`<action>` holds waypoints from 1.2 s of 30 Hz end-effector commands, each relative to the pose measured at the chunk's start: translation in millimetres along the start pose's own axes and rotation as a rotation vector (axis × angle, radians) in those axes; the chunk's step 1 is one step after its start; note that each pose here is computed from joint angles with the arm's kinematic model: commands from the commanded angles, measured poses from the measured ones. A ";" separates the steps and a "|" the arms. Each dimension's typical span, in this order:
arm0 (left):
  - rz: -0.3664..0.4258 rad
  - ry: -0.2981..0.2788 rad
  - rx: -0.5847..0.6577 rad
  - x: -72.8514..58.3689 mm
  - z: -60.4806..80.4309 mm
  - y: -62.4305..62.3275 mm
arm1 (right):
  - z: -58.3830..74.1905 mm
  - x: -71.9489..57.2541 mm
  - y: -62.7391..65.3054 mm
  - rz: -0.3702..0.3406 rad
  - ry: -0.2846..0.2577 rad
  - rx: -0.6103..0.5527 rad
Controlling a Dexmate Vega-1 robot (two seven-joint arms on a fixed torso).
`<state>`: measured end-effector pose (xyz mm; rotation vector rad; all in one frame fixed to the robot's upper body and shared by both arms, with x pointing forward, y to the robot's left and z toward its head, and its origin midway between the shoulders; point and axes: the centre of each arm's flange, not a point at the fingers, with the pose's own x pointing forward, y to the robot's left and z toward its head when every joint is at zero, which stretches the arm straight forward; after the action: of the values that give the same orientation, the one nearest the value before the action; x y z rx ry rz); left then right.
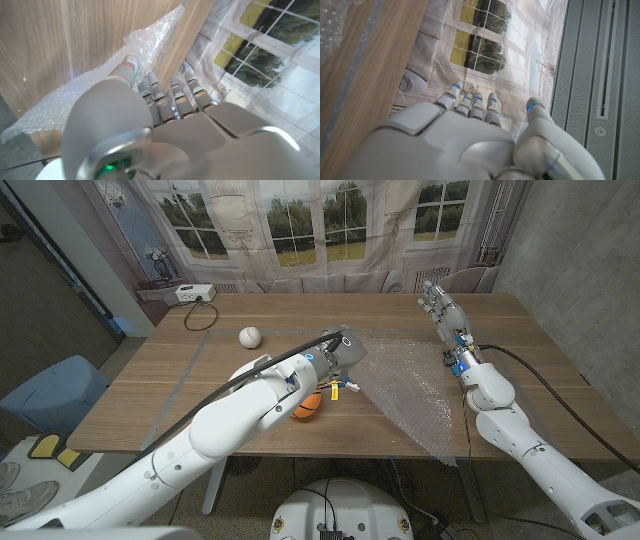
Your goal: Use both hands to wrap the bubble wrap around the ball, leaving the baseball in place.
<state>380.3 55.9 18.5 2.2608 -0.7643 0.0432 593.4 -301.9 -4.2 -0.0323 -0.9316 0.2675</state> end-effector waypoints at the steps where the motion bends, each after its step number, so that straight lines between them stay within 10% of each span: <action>1: -0.074 0.136 0.019 -17.5 -15.2 -12.4 | -6.5 18.4 7.4 0.029 0.017 0.008; 36: -0.235 0.366 0.101 -56.0 -20.2 -25.8 | -11.6 60.2 22.7 0.071 0.035 0.011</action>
<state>358.3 102.6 3.3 2.3227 -0.4376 0.3594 628.7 -270.4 29.1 -0.0604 -0.8972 0.3375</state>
